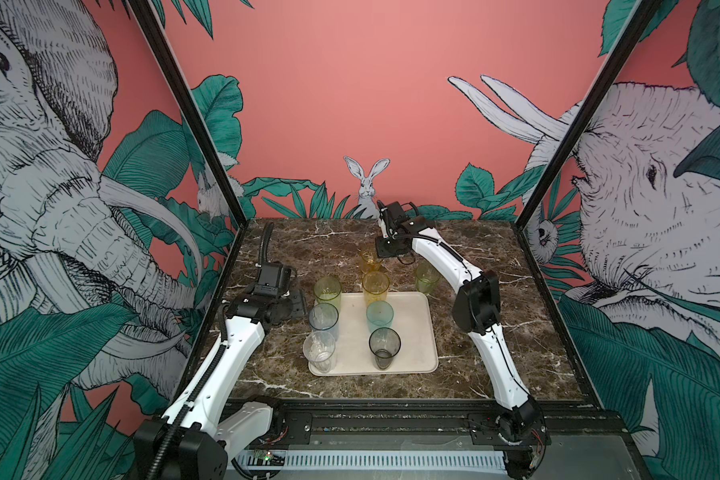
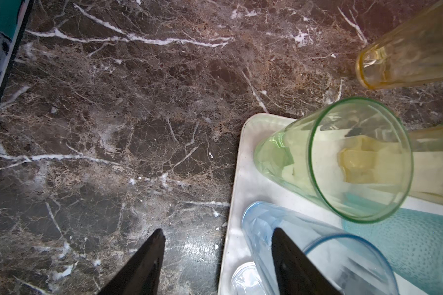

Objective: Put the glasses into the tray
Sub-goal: 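Lift the yellow cup with the right gripper and carry it toward the tray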

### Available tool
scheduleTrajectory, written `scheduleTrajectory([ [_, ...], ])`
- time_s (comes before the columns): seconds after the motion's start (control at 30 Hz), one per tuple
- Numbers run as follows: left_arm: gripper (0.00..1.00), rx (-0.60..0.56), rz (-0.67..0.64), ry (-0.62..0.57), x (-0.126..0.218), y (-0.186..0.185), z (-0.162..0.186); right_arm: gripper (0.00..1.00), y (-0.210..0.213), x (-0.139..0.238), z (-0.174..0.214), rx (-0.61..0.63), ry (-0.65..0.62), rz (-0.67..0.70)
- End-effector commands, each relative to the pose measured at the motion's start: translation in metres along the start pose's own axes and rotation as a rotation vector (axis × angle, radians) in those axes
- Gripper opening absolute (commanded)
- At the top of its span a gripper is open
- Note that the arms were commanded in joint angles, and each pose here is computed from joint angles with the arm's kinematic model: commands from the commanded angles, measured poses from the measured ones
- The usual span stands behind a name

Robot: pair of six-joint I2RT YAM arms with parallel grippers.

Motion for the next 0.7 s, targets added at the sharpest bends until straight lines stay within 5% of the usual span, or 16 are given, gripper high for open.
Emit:
scheduleTrajectory([
  [0.0,0.68,0.015,0.004,0.003,0.002,0.002,0.003,0.0,-0.006,0.052,-0.022,0.013,-0.086,0.018],
  [0.67,0.68,0.01,-0.005,-0.001,0.001,0.002,0.0,0.0,-0.054,0.162,-0.018,0.036,-0.162,0.139],
])
Point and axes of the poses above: each gripper's point midway between its finger pads, its own x axis back along the fingers, its own y axis along the line the jaws close on, z = x × y, the point moved 2 cm from there along x, back along the fingers, and after that the axes turned 1 degree about -x, right-handed, at the moved point
